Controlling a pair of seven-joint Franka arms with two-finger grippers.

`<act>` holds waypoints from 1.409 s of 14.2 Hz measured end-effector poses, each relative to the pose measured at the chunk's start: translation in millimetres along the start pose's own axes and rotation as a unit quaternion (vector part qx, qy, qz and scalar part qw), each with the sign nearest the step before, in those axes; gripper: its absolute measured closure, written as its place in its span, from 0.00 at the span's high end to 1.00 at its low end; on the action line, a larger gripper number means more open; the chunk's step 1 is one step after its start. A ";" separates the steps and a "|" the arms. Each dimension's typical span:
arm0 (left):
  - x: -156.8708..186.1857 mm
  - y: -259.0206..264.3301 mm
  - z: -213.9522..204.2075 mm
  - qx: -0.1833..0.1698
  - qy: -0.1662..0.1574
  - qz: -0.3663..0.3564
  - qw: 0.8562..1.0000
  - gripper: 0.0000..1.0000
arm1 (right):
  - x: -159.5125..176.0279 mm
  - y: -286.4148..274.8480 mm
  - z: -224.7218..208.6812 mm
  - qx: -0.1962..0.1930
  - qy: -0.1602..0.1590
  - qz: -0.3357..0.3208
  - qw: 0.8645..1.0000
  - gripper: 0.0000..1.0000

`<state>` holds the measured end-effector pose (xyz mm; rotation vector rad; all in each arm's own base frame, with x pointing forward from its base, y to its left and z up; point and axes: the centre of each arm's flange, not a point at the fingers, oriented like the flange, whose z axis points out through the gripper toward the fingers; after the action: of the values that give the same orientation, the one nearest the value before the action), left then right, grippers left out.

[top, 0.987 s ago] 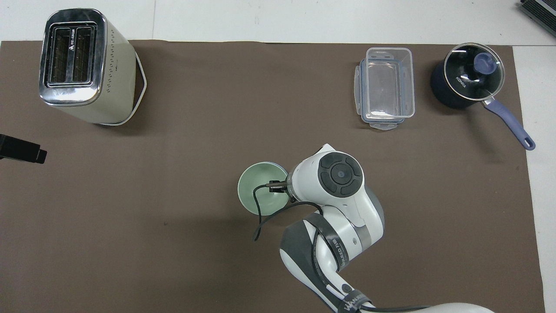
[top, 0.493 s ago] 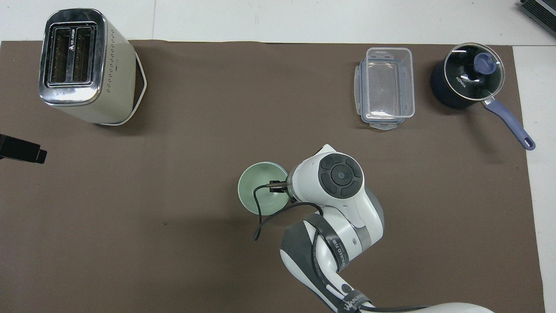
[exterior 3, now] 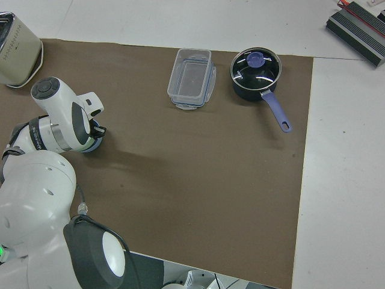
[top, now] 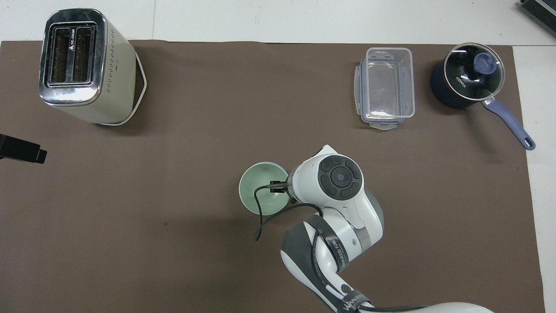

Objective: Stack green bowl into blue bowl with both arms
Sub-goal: 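Lower the green bowl into the blue bowl with the right gripper, then open the right gripper and withdraw it from the stacked bowls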

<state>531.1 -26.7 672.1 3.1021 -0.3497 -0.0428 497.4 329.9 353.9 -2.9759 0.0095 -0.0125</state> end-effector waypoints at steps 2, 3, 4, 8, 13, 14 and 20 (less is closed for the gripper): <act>0.0 0.0 0.0 0.000 0.000 0.000 1.000 1.00 | 0.0 0.0 0.0 0.000 0.000 0.000 1.000 0.13; 0.0 0.0 0.0 0.000 0.000 0.000 1.000 1.00 | 0.1 0.0 -0.1 0.000 0.000 0.000 1.000 0.13; 0.0 0.0 0.0 0.000 0.000 0.000 1.000 1.00 | 0.0 0.0 -0.1 0.000 0.000 0.000 1.000 0.18; 0.0 0.0 0.0 0.000 0.000 0.000 1.000 1.00 | 1.6 -0.4 -2.9 0.001 0.003 0.000 1.000 0.42; 0.0 0.0 0.0 0.000 0.000 0.000 1.000 1.00 | 24.3 24.0 -44.3 -0.007 0.050 0.008 0.999 0.99; 0.0 0.0 0.0 0.000 0.000 0.000 1.000 1.00 | 32.5 36.8 -58.5 -0.016 0.064 0.011 0.998 1.00; 0.0 0.0 0.0 0.000 0.000 0.000 1.000 1.00 | 55.7 72.0 -143.3 -0.044 0.075 0.043 0.995 1.00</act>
<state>531.1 -26.7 672.1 3.1021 -0.3496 -0.0428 551.4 234.9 483.8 -3.0518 0.1597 -0.2319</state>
